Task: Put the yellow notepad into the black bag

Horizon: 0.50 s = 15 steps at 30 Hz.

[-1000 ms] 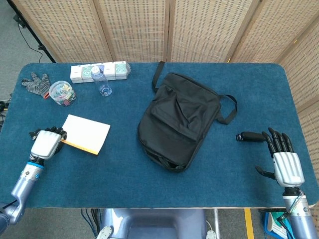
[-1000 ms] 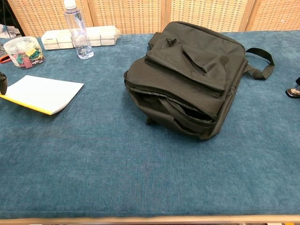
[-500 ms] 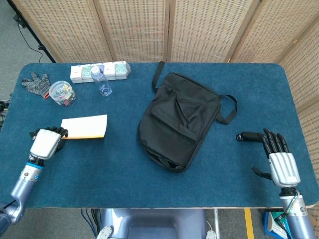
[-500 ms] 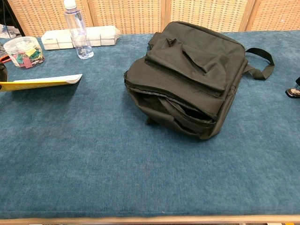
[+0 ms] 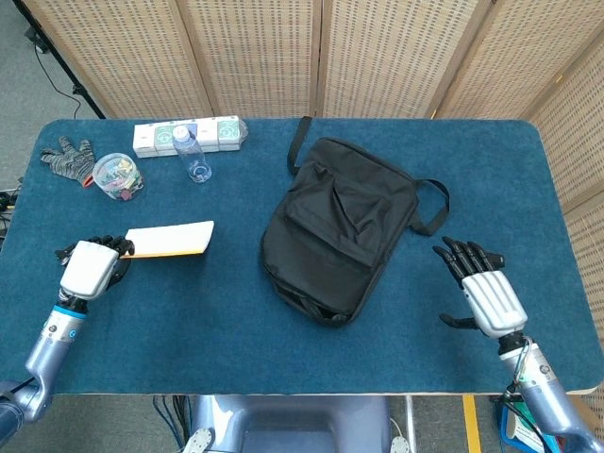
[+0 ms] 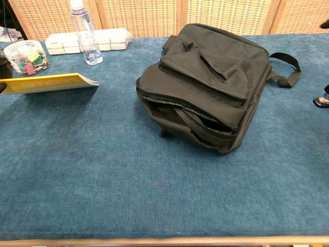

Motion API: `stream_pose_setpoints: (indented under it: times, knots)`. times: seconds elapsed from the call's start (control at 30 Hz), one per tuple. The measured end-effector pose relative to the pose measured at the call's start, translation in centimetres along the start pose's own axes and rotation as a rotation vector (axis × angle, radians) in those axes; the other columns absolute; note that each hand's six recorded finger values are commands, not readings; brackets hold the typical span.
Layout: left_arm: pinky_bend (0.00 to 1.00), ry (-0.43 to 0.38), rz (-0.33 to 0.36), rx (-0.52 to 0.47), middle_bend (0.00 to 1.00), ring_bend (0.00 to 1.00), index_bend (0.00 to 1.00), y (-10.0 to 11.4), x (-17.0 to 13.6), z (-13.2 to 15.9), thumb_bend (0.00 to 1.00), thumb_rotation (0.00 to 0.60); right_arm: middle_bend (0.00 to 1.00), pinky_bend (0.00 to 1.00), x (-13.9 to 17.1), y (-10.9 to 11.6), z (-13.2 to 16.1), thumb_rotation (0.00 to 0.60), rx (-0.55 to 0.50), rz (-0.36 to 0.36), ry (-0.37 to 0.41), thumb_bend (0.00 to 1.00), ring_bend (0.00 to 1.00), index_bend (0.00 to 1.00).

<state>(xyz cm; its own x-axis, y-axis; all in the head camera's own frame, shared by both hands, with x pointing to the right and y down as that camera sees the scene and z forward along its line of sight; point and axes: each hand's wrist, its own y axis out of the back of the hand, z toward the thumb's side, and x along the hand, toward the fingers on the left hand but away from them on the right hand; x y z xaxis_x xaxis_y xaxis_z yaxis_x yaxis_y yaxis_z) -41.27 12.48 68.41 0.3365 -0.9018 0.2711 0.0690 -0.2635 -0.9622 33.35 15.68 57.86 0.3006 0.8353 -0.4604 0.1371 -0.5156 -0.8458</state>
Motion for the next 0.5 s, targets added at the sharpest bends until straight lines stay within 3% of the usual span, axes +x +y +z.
stream_pose_setpoints:
  times: [0.5]
  knots:
    - [0.7,0.037,0.074,-0.073,0.72,0.6,0.88,4.3,2.6,0.1,0.55,0.6,0.0,0.0,-3.8,-0.5,5.2,0.6,-0.088,0.148,0.083,0.0,0.0,0.0]
